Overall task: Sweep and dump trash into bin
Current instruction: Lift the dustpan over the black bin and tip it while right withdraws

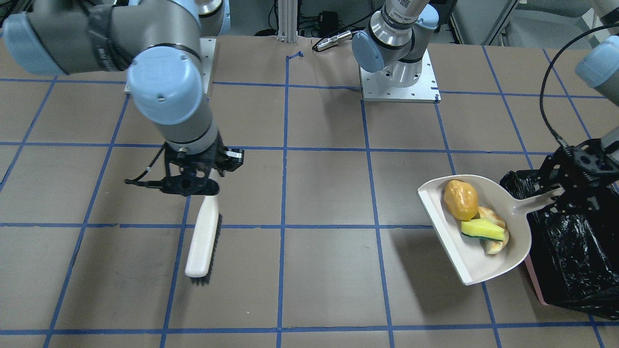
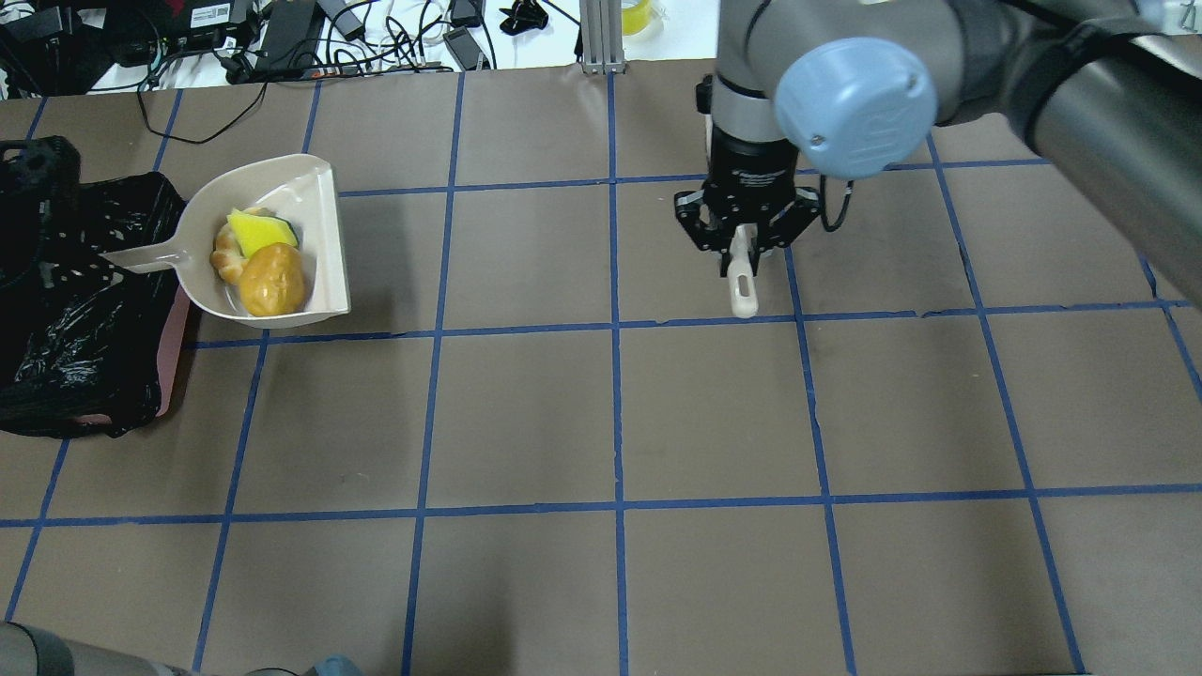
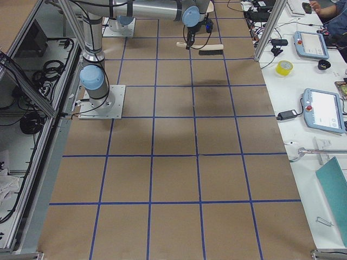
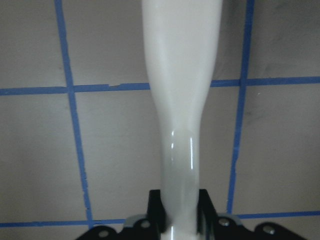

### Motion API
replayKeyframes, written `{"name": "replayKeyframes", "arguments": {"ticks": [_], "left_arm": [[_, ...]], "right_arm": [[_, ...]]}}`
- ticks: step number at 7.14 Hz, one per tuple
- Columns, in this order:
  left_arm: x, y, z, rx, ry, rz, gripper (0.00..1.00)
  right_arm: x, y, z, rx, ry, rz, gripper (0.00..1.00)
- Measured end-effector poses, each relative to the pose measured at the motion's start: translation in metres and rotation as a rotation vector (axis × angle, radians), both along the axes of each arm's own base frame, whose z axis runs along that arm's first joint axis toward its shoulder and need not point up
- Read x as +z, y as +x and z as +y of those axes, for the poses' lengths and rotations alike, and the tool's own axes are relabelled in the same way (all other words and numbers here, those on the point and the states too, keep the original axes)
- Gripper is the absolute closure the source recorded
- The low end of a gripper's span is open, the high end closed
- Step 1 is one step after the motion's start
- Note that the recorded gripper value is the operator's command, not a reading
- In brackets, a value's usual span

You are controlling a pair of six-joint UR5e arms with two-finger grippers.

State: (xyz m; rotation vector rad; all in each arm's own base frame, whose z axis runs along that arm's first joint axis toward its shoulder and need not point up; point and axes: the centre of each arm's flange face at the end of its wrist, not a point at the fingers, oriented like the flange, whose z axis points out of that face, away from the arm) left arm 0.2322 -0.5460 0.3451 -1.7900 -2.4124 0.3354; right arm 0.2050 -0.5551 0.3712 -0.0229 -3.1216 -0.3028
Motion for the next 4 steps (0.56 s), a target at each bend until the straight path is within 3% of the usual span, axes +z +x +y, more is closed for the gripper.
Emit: {"name": "replayKeyframes", "arguments": {"ticks": [2,4], "left_arm": [[0.038,0.059,0.014,0.085,0.020,-0.019,1.00],[0.061,0.119,0.032,0.147,0.052,-0.087,1.00]], "right_arm": [[-0.022,-0.104,-0.016,0.041,0.019,-0.031,1.00],[-0.065,-0.205,-0.019,0.070,-0.009,-0.026,1.00]]}}
